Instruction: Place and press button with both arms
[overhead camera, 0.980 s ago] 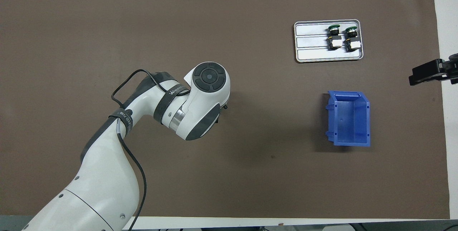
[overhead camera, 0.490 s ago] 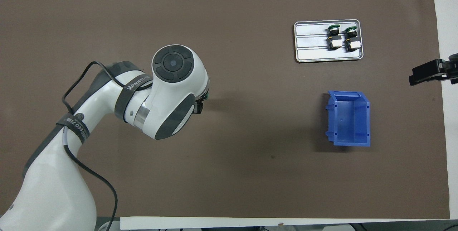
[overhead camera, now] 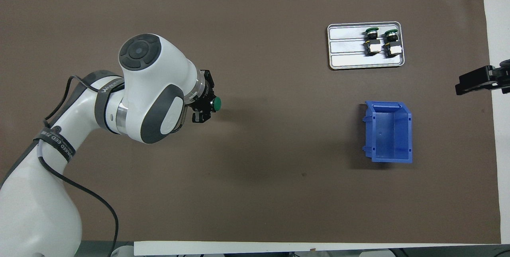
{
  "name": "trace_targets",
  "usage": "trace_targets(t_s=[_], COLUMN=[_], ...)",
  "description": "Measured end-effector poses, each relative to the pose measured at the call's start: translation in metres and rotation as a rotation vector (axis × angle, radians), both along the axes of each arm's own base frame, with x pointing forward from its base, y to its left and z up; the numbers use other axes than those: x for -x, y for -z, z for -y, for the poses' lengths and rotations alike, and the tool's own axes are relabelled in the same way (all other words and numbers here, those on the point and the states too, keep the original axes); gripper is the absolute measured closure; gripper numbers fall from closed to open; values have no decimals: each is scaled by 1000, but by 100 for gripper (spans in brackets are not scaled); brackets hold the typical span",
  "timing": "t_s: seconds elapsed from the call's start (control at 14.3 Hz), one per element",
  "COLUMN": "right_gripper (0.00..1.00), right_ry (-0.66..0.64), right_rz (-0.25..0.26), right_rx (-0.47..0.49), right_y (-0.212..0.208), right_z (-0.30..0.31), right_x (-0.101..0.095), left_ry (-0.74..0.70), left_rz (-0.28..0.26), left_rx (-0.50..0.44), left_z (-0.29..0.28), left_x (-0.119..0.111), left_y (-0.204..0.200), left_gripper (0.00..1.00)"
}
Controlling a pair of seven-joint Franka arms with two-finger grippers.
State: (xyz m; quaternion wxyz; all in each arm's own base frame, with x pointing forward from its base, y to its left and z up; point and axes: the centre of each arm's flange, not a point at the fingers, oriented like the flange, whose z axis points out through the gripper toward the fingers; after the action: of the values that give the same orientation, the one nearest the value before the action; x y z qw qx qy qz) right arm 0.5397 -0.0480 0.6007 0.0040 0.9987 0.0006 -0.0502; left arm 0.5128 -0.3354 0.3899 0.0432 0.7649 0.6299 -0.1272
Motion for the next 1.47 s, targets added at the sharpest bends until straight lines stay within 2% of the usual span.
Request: trace_targets(t_s=[0.21,0.35,0.49,0.91,1.19,1.47], right_gripper=[0,0,0,0,0,0], right_ry=[0,0,0,0,0,0], right_rz=[0,0,0,0,0,0], right_rx=[0,0,0,0,0,0], right_y=[0,0,0,0,0,0], right_z=[0,0,0,0,0,0], right_x=[0,0,0,0,0,0], left_ry=[14,12,-10,24,21,-58], left_rz=[-21,31,54,102,102,93], left_rx=[167,243,319,358,385,498], left_z=[-22,-29,-34,-31,-24,-31], left_x=[-10,-12,-6,2,7,1], left_y=[-4,2,16,16,15,14], left_gripper=[67,67,67,67,67,67])
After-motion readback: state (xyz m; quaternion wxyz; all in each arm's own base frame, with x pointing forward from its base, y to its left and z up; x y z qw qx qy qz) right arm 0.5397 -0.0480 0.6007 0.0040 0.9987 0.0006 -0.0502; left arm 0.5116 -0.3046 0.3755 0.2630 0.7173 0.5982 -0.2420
